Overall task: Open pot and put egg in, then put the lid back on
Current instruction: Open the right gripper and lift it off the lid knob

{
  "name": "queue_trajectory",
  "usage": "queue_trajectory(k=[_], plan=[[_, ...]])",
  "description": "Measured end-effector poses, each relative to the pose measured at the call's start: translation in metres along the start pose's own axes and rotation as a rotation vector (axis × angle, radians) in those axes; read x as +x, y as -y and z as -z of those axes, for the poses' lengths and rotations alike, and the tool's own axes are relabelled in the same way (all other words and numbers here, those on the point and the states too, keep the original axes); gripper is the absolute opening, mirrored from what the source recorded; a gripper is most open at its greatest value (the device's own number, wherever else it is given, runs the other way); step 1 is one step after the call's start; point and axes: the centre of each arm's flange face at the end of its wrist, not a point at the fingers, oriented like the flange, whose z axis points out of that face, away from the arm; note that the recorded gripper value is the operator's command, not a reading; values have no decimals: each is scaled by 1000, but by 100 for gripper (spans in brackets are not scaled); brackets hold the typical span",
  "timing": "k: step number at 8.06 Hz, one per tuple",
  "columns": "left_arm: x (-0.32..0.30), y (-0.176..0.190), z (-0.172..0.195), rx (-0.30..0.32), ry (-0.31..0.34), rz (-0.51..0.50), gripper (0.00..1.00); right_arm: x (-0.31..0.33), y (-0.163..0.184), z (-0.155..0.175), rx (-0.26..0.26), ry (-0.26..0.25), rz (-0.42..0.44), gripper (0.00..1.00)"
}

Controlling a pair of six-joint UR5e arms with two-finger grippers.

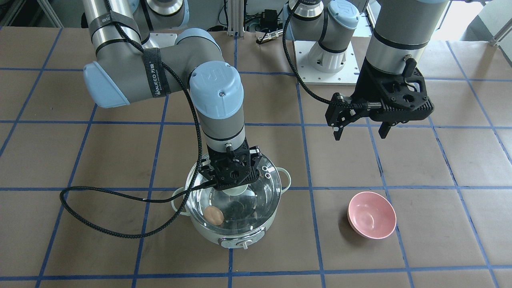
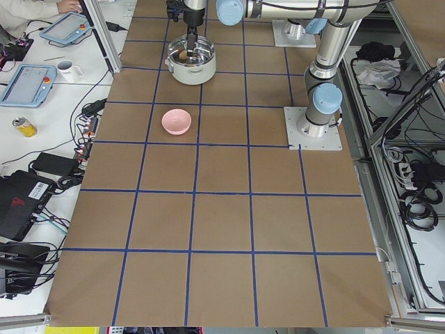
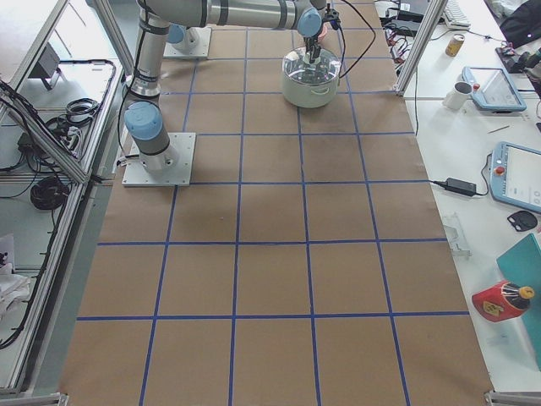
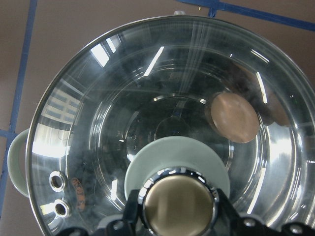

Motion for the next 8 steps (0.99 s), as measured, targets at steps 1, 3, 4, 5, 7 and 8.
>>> queue_trajectory(k=[1,3,4,5,7,8], plan=[[0,0,0,0,0,0,100,0,0,0,0,0,3,100],[0,0,0,0,-1,0,100,0,0,0,-1,-1,35,100],[0,0,1,2,-2,0,100,1,-1,2,1,-2,42,100],[0,0,1,3,-3,0,100,1,-2,6,2,-1,42,100],[0,0,1,4,-4,1,100,7,-13,34,2,-2,29,100],[0,0,1,4,-4,1,100,22,-18,55,7,-6,7,100]])
